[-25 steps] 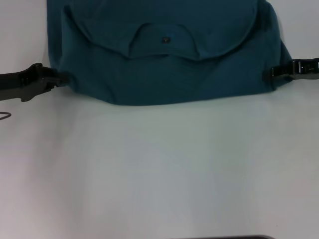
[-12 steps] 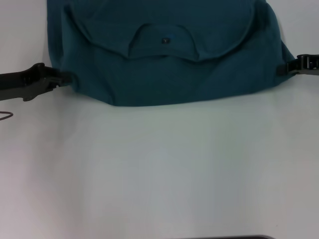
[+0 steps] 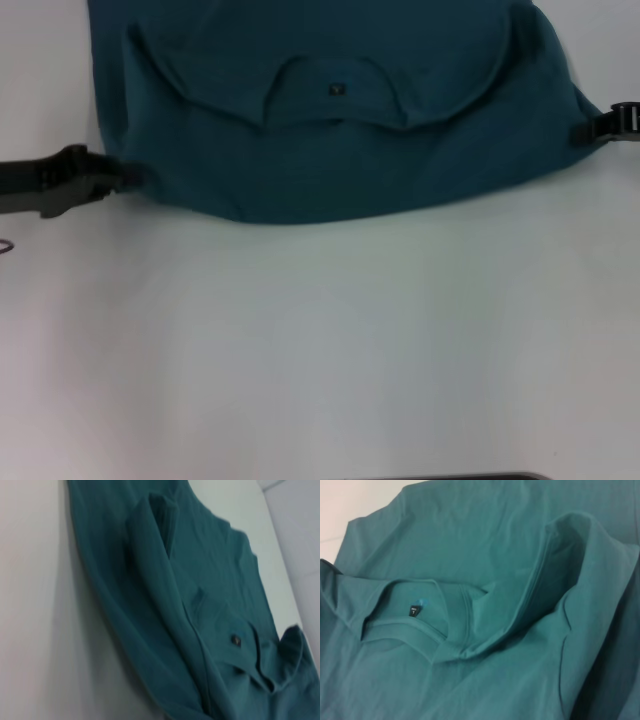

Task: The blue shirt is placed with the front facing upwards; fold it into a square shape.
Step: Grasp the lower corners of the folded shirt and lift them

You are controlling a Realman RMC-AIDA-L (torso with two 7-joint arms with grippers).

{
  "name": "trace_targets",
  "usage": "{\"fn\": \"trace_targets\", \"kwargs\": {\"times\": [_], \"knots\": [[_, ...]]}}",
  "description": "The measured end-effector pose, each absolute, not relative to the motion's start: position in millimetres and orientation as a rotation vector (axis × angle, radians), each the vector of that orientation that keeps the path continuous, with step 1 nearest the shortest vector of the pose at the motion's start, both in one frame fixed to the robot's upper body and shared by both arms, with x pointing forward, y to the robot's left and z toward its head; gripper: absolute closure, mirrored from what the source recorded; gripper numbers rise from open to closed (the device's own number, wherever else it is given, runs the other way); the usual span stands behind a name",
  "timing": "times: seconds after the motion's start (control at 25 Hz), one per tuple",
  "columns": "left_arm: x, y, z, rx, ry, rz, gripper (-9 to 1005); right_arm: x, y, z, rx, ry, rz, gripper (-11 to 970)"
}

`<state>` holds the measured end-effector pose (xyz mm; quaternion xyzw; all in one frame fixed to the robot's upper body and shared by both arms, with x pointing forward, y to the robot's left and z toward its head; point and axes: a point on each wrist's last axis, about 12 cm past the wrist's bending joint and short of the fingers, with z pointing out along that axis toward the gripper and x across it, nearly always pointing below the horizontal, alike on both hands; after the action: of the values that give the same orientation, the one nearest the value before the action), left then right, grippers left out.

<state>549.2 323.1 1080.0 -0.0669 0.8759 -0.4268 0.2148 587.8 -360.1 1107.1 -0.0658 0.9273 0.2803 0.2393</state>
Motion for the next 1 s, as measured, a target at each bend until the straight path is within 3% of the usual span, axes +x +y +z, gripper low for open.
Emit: {"fn": "trace_targets", "kwargs": {"times": [0.48,1.0], "knots": [[529,338,1086,-0.026,2.628,-1.17,885,573,-367,1125,-0.31,2.697,0.742,917],[488,344,1087,0.063,2.781,-1.187,886,534,-354,1131,-0.47,2.911,0.727,913]]}}
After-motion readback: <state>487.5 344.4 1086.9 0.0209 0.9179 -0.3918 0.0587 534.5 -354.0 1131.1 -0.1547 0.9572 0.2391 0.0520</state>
